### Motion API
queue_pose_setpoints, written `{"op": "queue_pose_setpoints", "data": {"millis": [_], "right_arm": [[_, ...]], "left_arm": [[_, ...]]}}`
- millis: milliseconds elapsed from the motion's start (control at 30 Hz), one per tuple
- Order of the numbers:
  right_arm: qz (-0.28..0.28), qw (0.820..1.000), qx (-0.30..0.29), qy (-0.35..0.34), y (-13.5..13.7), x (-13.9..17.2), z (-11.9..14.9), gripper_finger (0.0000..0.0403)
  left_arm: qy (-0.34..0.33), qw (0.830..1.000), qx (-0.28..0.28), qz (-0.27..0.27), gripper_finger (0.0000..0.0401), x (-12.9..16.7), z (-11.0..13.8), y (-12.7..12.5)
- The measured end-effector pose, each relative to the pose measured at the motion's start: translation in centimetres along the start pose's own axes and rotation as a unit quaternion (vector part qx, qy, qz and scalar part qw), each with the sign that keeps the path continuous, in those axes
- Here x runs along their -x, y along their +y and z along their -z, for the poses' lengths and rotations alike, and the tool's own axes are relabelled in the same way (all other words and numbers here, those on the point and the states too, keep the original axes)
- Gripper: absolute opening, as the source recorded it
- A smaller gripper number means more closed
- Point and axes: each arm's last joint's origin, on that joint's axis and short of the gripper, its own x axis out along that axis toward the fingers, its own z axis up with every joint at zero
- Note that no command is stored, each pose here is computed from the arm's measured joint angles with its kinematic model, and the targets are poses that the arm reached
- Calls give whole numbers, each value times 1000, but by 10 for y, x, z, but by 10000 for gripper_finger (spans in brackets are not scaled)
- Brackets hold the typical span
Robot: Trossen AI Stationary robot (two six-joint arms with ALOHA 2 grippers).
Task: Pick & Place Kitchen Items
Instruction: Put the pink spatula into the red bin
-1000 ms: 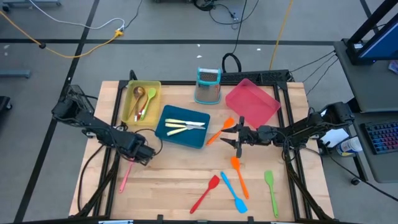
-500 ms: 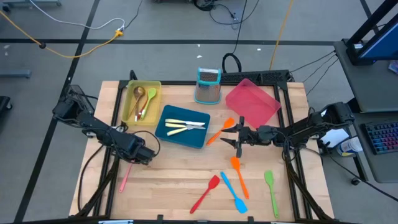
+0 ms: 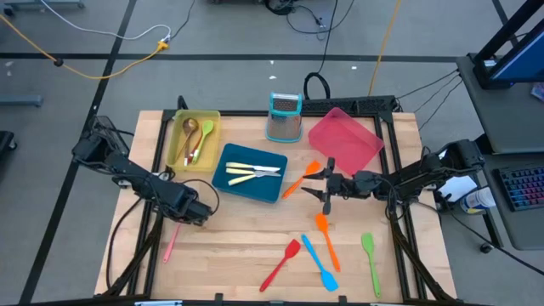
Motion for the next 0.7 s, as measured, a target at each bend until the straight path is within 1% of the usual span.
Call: {"op": "queue_pose_setpoints", "data": {"millis": [200, 267, 367, 467, 567, 600, 700], "right_arm": [[0, 1000, 0, -1, 0, 0, 0, 167], [0, 1000, 0, -1, 0, 0, 0, 167], [0, 1000, -1, -1, 0, 0, 0, 167], [0, 1000, -2, -1, 0, 0, 0, 167], [0, 1000, -2, -1, 0, 0, 0, 167], [0, 1000, -2, -1, 0, 0, 0, 167], [0, 1000, -2, -1, 0, 0, 0, 167]], "left_arm": [[-5, 1000, 3, -12, 51, 0, -1, 2], [-4, 1000, 1, -11, 31, 1, 0, 2], [-12, 1000, -17, -5, 8, 5, 0, 1], [-42, 999, -33, 10, 1, 16, 1, -3], [-96, 995, -32, 11, 2, 25, -1, -5], [-96, 995, -32, 16, 2, 27, 0, -6], [-83, 996, -42, -1, 5, 26, 0, -3]]}}
